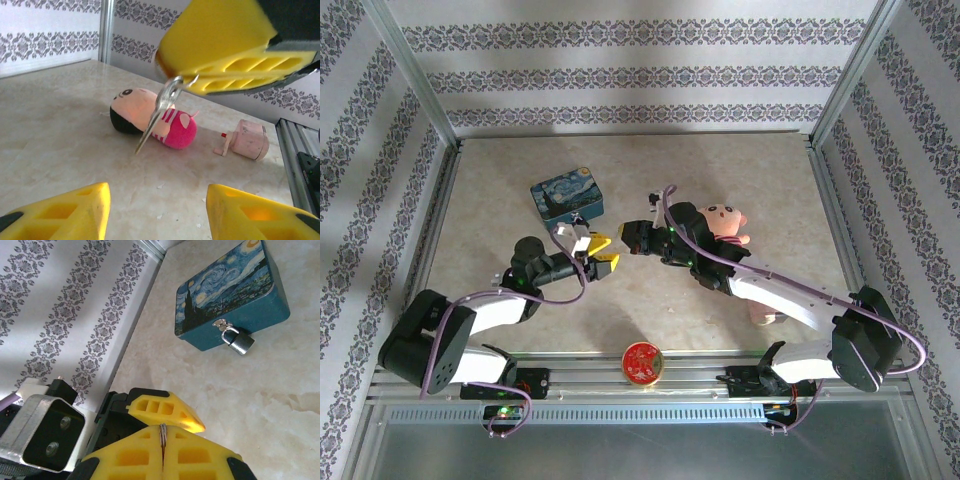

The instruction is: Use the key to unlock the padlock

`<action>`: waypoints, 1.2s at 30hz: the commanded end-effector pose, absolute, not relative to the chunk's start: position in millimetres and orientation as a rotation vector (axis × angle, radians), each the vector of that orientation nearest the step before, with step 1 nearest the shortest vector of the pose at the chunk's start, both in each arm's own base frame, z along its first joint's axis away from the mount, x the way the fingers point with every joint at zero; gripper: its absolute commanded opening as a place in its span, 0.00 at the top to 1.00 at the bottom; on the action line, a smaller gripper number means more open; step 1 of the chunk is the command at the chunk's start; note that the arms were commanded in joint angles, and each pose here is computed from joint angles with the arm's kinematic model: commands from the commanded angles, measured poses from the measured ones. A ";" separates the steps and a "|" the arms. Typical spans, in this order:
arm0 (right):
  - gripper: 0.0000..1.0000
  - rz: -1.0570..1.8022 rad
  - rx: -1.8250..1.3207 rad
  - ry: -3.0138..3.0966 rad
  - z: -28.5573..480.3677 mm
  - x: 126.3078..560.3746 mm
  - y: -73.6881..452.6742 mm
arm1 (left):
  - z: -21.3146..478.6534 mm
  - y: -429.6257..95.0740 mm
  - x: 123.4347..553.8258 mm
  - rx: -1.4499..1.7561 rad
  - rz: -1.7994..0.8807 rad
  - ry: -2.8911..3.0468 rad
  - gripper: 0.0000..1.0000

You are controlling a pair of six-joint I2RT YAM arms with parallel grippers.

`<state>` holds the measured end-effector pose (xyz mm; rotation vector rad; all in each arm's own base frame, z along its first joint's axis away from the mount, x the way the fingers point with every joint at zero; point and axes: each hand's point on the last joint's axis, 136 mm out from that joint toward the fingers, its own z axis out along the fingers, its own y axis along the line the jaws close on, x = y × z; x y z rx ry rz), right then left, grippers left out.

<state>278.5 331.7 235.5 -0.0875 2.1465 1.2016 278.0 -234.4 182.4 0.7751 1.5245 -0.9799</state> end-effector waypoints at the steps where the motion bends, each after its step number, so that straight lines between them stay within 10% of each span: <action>1: 1.00 1.225 -0.094 2.144 237.1 274.4 328.6 | 212.4 -245.8 277.6 0.854 -0.943 1.357 0.48; 14: 1.00 1.244 -0.120 2.136 240.8 270.9 330.9 | 206.0 -249.9 294.6 0.889 -0.847 1.385 0.49; 29: 1.00 1.222 -0.125 2.141 237.2 273.6 330.4 | 197.8 -248.6 293.6 0.947 -0.749 1.436 1.00; 36: 1.00 1.215 -0.126 2.156 231.9 275.1 332.4 | 208.9 -239.9 298.9 0.908 -0.621 1.426 1.00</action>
